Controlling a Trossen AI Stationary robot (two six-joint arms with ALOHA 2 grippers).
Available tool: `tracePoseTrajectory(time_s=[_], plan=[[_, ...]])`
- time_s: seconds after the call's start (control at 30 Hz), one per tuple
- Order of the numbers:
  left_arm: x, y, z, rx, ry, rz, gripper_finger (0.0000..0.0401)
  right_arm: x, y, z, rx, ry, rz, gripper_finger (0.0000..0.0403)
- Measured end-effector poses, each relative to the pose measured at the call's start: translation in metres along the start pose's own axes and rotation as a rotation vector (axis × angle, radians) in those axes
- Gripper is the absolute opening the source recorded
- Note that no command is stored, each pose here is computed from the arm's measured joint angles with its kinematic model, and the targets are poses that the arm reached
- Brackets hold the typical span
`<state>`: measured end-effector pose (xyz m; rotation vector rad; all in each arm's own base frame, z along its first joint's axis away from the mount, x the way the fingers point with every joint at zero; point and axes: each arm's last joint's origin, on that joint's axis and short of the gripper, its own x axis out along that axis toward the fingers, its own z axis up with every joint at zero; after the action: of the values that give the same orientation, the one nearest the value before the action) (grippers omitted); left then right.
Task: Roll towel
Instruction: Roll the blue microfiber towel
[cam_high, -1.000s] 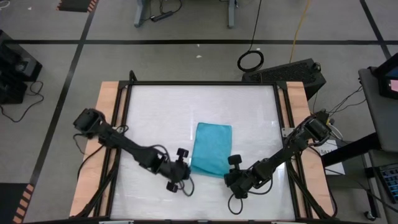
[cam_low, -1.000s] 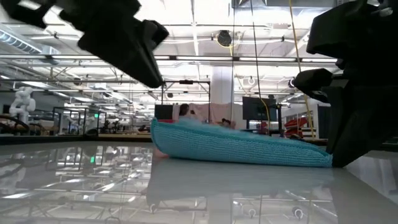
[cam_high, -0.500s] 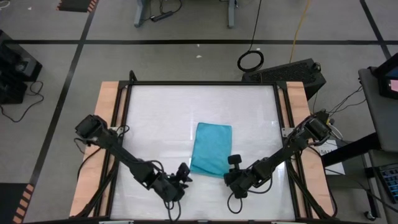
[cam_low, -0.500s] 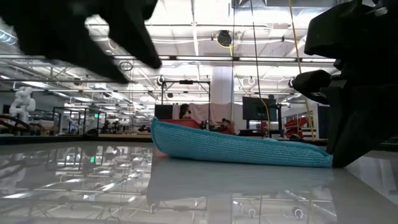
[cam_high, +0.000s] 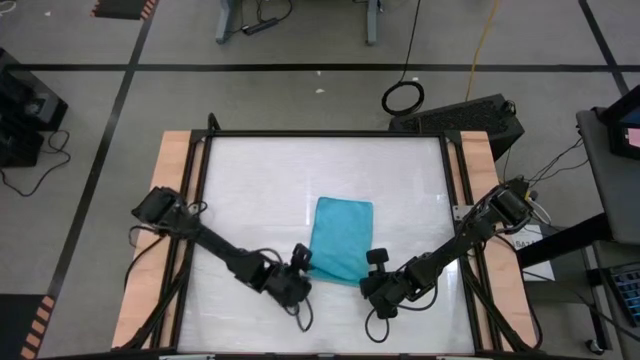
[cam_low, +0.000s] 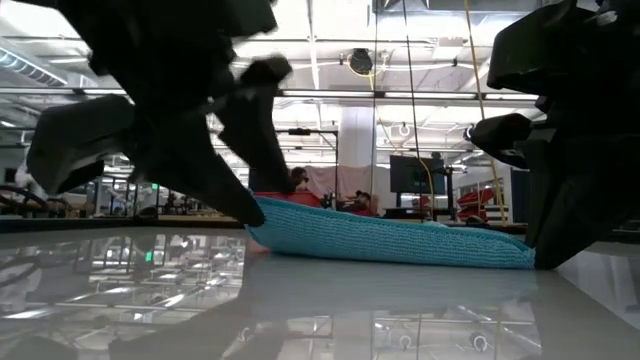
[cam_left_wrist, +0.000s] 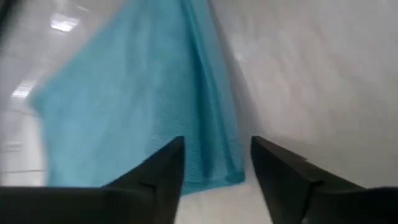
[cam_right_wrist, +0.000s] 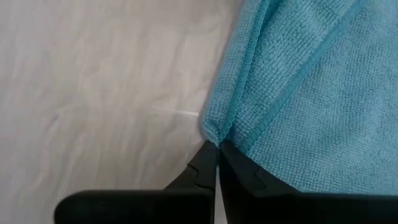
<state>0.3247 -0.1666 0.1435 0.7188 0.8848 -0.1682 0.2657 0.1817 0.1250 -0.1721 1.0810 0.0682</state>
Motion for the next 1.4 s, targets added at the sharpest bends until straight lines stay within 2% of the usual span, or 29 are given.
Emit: tracePoseTrajectory(time_s=[0.1,0.3,0.37,0.53,0.63,0.8,0.9,1.2,1.4], plan=[[0.005,0.006,-0.004,-0.02,0.007,-0.082,0.0131,0.0,0.0,0.0,0.003,0.0,0.0,0.0002],[0.005,0.008,-0.004,0.001,-0.001,-0.097,0.0024,0.0,0.0,0.0,0.003,-0.001,-0.001,0.0002],[0.005,0.011,-0.002,-0.004,-0.011,-0.112,0.0008,0.0,0.0,0.0,0.003,0.0,-0.002,0.0002],[0.006,0.026,0.003,-0.078,-0.032,-0.122,0.0006,0.0,0.0,0.0,-0.012,0.001,0.002,0.0002],[0.009,0.04,0.002,-0.185,-0.033,-0.133,0.0005,0.0,0.001,0.0,-0.02,0.005,0.008,0.0002],[0.019,0.065,-0.012,-0.385,0.048,-0.14,0.0006,0.0,0.001,-0.001,-0.026,0.012,0.013,0.0002],[0.023,0.076,-0.019,-0.45,0.066,-0.145,0.0006,-0.001,0.001,-0.001,-0.03,0.013,0.015,0.0002],[0.036,0.082,-0.028,-0.483,0.087,-0.226,0.0007,-0.003,0.001,-0.001,-0.018,0.026,0.036,0.0008],[0.05,0.072,-0.035,-0.484,0.163,-0.257,0.0007,-0.019,-0.003,-0.006,-0.018,0.036,-0.017,0.0049]])
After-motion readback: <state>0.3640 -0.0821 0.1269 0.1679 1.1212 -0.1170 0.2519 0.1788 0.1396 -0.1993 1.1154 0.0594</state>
